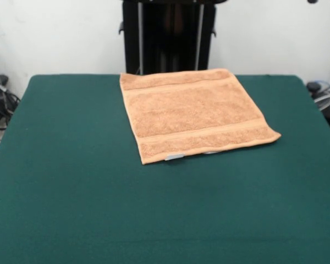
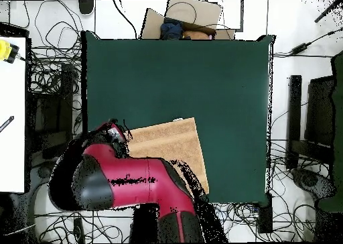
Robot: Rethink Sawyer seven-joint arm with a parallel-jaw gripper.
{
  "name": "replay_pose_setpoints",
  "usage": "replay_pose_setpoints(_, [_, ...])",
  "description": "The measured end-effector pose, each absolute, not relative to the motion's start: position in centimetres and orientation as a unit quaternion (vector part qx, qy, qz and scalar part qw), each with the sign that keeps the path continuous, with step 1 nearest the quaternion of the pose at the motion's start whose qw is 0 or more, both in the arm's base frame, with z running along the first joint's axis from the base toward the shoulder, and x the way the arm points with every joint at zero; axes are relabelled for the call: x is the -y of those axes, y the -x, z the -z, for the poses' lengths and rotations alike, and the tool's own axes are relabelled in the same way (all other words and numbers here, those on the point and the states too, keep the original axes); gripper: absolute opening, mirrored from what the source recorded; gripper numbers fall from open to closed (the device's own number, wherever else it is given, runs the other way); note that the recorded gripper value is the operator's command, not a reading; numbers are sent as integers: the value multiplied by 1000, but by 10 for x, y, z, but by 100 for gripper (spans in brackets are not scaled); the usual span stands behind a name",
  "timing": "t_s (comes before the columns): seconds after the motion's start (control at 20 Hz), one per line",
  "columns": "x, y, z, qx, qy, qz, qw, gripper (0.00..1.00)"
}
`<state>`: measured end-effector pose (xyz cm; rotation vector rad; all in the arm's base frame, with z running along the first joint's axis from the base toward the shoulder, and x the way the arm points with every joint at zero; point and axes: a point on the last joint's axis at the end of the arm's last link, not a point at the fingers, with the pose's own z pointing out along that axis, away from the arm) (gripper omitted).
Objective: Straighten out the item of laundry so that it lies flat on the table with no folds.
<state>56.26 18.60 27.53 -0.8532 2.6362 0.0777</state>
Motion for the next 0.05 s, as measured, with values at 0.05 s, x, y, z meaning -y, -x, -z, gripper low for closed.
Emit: replay_pose_setpoints(0.05, [-187,-564,-277,-934,303,-27,186,100])
